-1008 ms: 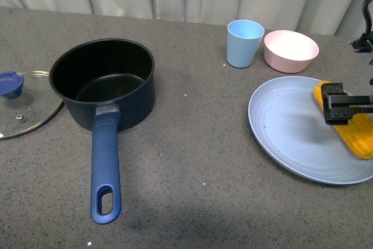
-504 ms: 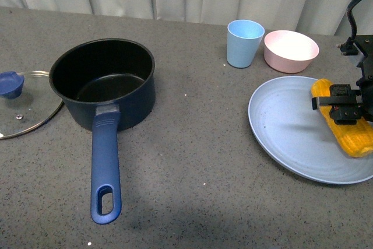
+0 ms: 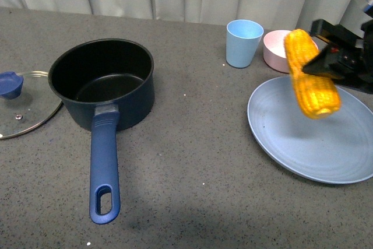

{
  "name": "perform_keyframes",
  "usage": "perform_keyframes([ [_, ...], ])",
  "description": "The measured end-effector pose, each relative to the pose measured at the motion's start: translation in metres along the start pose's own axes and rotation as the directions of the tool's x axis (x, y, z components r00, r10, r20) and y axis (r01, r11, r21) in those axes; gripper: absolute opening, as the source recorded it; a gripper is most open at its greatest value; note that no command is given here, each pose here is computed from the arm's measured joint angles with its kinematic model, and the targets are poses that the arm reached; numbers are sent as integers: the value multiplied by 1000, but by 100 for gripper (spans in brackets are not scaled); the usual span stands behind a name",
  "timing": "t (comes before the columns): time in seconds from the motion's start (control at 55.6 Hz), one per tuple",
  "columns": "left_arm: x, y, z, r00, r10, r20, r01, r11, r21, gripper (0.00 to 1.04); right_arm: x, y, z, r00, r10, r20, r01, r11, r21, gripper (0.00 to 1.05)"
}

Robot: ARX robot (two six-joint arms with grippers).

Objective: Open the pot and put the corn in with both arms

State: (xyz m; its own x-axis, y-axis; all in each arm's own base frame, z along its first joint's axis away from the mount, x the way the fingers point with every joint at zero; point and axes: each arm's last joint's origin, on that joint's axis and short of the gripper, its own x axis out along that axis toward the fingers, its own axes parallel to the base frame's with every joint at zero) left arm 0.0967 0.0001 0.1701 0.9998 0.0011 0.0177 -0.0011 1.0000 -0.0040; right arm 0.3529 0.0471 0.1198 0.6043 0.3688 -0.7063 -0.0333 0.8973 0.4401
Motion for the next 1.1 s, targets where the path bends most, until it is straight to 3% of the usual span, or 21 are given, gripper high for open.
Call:
perform_keyframes([
  [0.306,0,0,0,1000,0,0,0,1000,0,98,34,98,-19,954,279,-110,-271,959,80,15],
  [0.558,0,0,0,1000,0,0,0,1000,0,98,68,160,-12,919,366,-143,-352,929,117,13],
  [0.882,0,0,0,1000,0,0,0,1000,0,98,98,203,-7,908,380,-177,-364,924,114,12],
  [1.098,0,0,0,1000,0,0,0,1000,0,98,105,215,-12,905,384,-182,-372,923,98,12],
])
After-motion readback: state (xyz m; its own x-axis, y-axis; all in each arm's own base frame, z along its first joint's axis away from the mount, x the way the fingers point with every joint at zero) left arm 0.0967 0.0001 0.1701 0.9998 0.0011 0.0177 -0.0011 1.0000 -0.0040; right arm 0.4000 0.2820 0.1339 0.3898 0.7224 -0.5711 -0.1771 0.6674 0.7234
